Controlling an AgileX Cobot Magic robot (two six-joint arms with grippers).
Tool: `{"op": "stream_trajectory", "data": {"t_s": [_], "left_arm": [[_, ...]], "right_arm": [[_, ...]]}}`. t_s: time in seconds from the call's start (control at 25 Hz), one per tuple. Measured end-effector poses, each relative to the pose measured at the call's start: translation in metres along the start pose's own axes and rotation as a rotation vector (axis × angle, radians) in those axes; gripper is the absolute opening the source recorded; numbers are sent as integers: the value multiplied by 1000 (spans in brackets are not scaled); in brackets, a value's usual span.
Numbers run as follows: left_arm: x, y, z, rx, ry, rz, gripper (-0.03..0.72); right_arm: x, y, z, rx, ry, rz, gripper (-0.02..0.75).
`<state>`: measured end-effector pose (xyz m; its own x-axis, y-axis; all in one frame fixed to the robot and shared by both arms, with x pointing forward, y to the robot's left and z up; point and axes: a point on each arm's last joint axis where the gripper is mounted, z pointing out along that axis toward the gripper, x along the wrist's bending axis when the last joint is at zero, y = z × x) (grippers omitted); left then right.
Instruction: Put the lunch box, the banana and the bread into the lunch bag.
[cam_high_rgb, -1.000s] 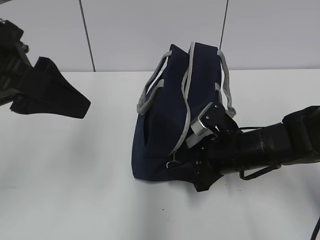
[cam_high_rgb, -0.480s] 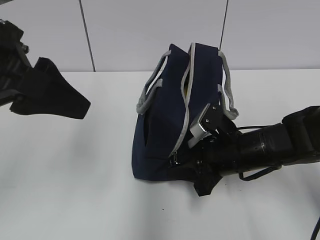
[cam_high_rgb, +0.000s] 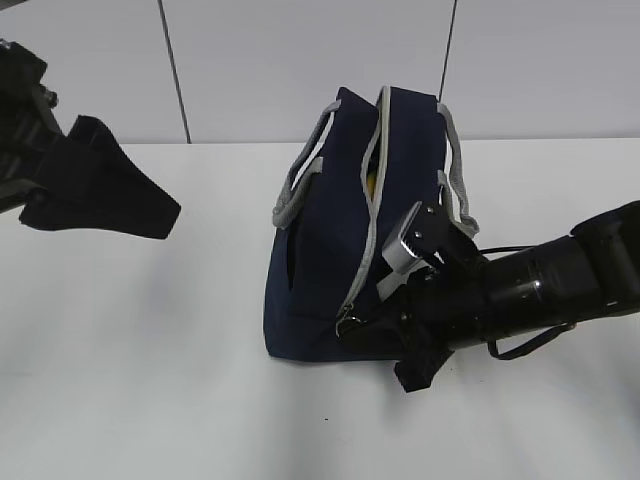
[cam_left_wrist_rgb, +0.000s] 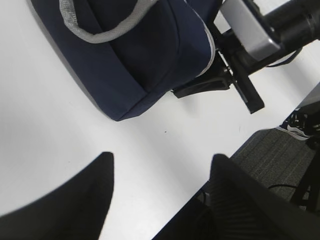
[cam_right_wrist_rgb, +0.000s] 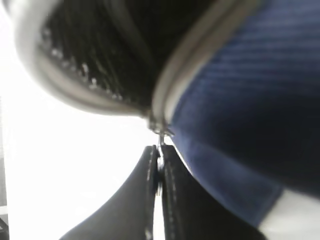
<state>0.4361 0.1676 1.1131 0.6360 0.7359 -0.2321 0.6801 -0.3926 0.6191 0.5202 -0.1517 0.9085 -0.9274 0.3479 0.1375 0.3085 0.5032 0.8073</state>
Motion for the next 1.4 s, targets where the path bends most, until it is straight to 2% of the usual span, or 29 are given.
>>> {"op": "stream_trajectory", "data": {"t_s": [0.12,0.48,0.92,1.4], "left_arm": [[0,0,0,0,0,0,424],[0,0,0,0,0,0,424],[0,0,0,0,0,0,424],[0,0,0,-3,1,11,408]], "right_arm": [[3,7,-10,33,-24,-4,-16],[16,22,-33,91,-25,28,-16],[38,59,-72,4,-94,-80,-16],[32,89,-85,-33,-123,-117,-16]]}}
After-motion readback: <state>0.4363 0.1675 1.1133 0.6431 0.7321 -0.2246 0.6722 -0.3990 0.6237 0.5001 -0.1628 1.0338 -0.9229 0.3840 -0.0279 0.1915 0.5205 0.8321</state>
